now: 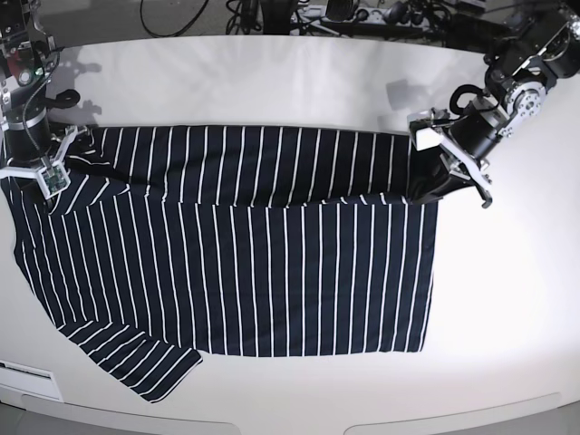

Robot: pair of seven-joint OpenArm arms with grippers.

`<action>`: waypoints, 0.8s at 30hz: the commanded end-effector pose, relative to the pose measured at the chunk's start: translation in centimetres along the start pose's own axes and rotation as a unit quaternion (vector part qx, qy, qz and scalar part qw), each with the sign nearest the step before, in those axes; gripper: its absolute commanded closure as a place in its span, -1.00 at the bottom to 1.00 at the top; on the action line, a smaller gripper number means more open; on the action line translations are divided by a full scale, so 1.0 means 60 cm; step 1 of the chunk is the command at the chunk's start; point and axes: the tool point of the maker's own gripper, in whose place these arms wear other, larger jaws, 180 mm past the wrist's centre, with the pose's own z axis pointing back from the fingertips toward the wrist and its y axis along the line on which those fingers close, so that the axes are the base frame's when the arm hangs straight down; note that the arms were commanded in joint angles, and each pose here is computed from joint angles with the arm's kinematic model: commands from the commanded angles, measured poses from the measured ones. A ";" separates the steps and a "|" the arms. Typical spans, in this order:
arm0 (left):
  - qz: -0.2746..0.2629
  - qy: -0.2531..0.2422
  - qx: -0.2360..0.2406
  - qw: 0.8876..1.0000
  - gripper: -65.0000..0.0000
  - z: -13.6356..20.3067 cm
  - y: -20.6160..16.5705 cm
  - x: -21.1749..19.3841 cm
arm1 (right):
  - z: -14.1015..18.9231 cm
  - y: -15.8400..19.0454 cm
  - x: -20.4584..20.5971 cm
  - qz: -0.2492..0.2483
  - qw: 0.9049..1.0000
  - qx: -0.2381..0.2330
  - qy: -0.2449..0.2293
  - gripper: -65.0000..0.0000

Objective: Fold the T-shirt properly
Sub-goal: 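Fold the shoulder edges back over the shirt body with both grippers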

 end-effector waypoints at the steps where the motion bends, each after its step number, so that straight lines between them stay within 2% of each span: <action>1: -0.003 -0.012 0.026 1.000 1.00 -0.002 0.032 0.006 | -0.003 -0.022 0.020 0.007 1.000 -0.014 -0.022 1.00; 7: 0.020 -0.025 0.026 0.999 1.00 -0.019 0.050 0.018 | -0.016 -0.024 0.048 -0.006 0.999 0.005 -0.050 1.00; 16: 0.019 -0.028 0.032 0.999 1.00 -0.023 0.058 0.021 | -0.020 -0.028 0.057 -0.006 0.998 0.002 -0.063 1.00; 21: 0.020 -0.028 0.031 0.999 1.00 -0.023 0.058 0.021 | -0.042 -0.034 0.030 -0.022 0.999 0.007 -0.045 1.00; 24: 0.050 -0.031 0.031 0.998 1.00 -0.024 0.058 0.023 | -0.059 -0.032 0.019 -0.045 0.998 0.026 -0.043 1.00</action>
